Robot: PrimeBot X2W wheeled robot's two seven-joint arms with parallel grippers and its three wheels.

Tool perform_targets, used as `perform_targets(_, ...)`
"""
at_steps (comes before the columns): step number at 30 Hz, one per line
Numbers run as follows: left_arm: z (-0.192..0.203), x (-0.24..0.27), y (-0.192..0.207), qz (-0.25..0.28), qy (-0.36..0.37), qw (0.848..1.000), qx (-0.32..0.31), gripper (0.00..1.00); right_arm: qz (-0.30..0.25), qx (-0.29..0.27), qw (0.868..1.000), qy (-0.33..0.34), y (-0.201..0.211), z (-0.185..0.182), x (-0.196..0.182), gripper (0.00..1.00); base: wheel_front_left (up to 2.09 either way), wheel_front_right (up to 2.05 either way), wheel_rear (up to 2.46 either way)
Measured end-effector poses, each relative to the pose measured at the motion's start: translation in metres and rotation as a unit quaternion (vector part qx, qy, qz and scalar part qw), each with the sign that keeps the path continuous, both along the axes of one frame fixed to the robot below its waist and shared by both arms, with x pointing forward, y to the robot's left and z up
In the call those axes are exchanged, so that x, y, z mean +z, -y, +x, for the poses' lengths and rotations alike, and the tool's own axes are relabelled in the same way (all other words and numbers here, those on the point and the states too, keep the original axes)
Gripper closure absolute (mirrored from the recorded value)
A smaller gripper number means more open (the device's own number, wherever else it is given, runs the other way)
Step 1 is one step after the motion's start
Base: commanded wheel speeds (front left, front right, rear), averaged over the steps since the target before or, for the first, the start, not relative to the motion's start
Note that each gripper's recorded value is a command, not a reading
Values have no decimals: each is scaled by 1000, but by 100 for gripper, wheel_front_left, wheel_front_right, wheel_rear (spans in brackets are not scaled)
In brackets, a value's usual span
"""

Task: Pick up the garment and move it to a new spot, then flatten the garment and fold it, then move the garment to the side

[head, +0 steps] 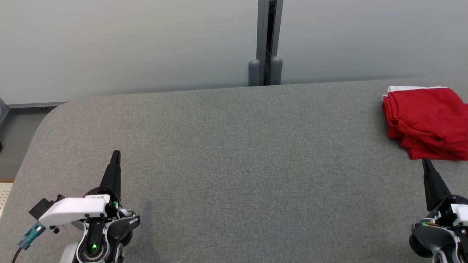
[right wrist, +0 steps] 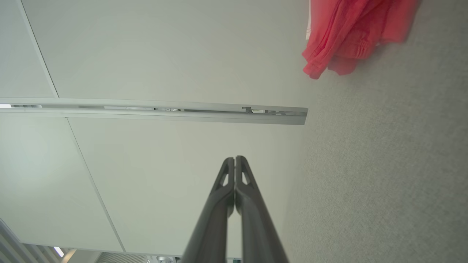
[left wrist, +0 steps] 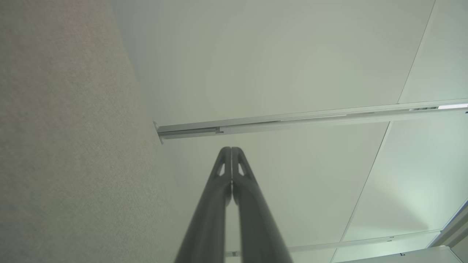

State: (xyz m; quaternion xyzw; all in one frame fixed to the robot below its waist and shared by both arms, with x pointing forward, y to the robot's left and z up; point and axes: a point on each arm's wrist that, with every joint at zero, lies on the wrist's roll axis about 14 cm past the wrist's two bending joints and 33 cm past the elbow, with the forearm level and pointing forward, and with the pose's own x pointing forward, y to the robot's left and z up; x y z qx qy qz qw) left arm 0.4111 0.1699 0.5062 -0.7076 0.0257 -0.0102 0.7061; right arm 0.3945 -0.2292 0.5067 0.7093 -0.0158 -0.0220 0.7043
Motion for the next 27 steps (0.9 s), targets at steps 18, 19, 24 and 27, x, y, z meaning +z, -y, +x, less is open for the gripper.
perform_targets(18,0,0,0,0,0,1000,0,100,1,1,1000,0,0,0,0,100,0,0,0)
perform_targets(19,0,0,0,0,0,1000,0,100,1,1,1000,0,0,0,0,100,0,0,0)
perform_targets(24,0,0,0,0,0,1000,0,100,1,1,1000,0,0,0,0,100,0,0,0)
perform_targets(27,0,0,0,0,0,1000,0,100,1,1,1000,0,0,0,0,100,0,0,0)
